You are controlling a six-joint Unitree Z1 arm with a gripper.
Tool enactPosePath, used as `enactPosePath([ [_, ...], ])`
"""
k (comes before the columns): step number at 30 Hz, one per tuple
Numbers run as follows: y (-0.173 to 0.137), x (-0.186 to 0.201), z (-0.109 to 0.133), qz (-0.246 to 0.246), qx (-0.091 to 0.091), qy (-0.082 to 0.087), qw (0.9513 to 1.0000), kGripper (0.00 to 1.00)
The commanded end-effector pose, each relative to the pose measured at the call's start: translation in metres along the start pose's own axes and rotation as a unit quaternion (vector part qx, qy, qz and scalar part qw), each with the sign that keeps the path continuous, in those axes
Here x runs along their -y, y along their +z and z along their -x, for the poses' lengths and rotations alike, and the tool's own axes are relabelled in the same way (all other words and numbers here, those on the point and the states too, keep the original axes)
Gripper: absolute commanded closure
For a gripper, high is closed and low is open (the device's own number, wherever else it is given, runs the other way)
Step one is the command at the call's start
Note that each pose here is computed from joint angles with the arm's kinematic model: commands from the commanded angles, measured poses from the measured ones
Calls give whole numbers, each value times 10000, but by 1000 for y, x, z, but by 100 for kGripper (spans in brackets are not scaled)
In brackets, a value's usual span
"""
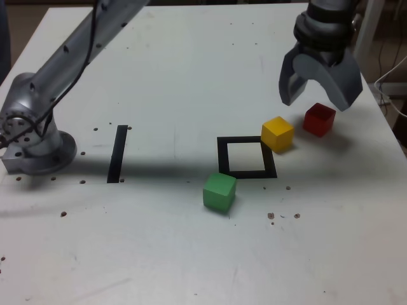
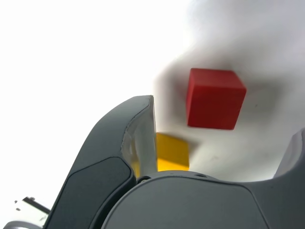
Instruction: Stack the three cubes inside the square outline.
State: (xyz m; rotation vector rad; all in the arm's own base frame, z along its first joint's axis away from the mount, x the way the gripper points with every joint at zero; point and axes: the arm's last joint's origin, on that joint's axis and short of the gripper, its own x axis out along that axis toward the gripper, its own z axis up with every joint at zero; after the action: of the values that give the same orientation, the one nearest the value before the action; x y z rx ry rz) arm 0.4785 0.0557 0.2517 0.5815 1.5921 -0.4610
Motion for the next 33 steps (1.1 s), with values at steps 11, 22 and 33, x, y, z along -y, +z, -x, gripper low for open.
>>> enactPosePath([
  [11,8,-6,-16,-11,21,-75,10000,7],
  [22,6,-12,-25,69,94,-227,9997,31],
  [33,9,-15,-33,99,165,-182,9996,42],
])
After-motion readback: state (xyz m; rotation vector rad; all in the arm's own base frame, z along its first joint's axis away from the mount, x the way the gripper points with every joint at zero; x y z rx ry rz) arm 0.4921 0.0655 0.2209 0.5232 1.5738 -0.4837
